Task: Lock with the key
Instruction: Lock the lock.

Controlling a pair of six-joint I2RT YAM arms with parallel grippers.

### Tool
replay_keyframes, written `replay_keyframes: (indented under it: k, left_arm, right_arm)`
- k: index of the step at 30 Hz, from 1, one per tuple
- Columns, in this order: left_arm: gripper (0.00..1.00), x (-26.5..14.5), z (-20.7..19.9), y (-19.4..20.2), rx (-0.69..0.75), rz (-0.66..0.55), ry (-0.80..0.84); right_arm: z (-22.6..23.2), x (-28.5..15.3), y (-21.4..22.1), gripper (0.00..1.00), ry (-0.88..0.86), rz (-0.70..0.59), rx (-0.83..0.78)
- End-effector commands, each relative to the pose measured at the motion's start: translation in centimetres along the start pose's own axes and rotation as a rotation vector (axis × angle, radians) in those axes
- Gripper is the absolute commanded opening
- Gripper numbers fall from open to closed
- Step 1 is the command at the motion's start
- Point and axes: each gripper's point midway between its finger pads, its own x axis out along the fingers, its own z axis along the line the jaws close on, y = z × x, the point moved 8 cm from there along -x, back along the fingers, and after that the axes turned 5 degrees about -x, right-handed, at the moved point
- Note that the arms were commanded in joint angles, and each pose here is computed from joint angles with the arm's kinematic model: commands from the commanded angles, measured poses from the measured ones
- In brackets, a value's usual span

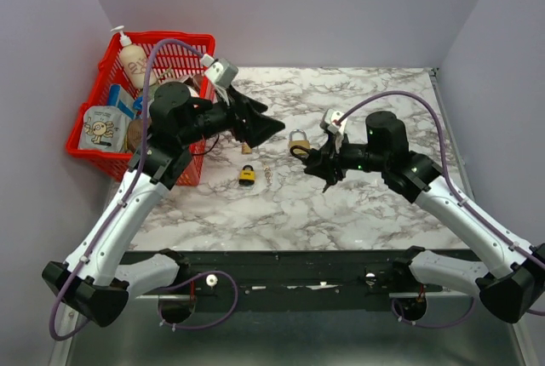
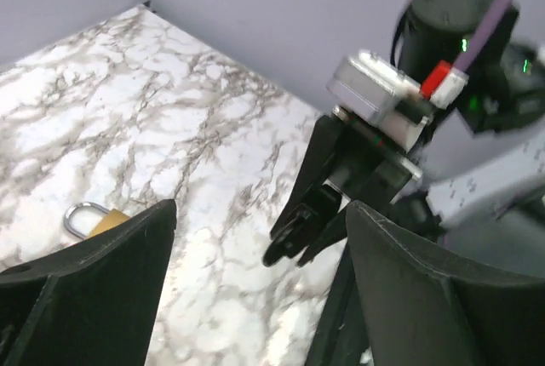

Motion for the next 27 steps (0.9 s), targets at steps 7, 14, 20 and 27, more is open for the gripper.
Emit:
replay_keyframes:
  k: [7,14,20,27]
  left_arm:
    - [0.99,2.8,1.2,0.3,-0.641,-0.11,-0.014]
    - [0.98,5.0,0.0,1.0,-0.723,-0.117,0.007]
    - [0.88,6.6,0.1,3.1,-0.78,-0.075,-0.077]
    - [0.86,7.2,1.2,4.2,-0.827,-0.054,-0.171]
  right_arm:
    - [-2.6,-1.3,-5.1,0.01,0.281,-0.319,-0.042]
    - [-3.1,-0.5,-5.7,0.01,0.29,-0.347,0.026]
    - [-3.1,-0.2,-6.0,0.01,0.294,-0.362,0.03]
    - [-2.7,-0.2,-6.2,0.01,0.294,-0.377,0.011]
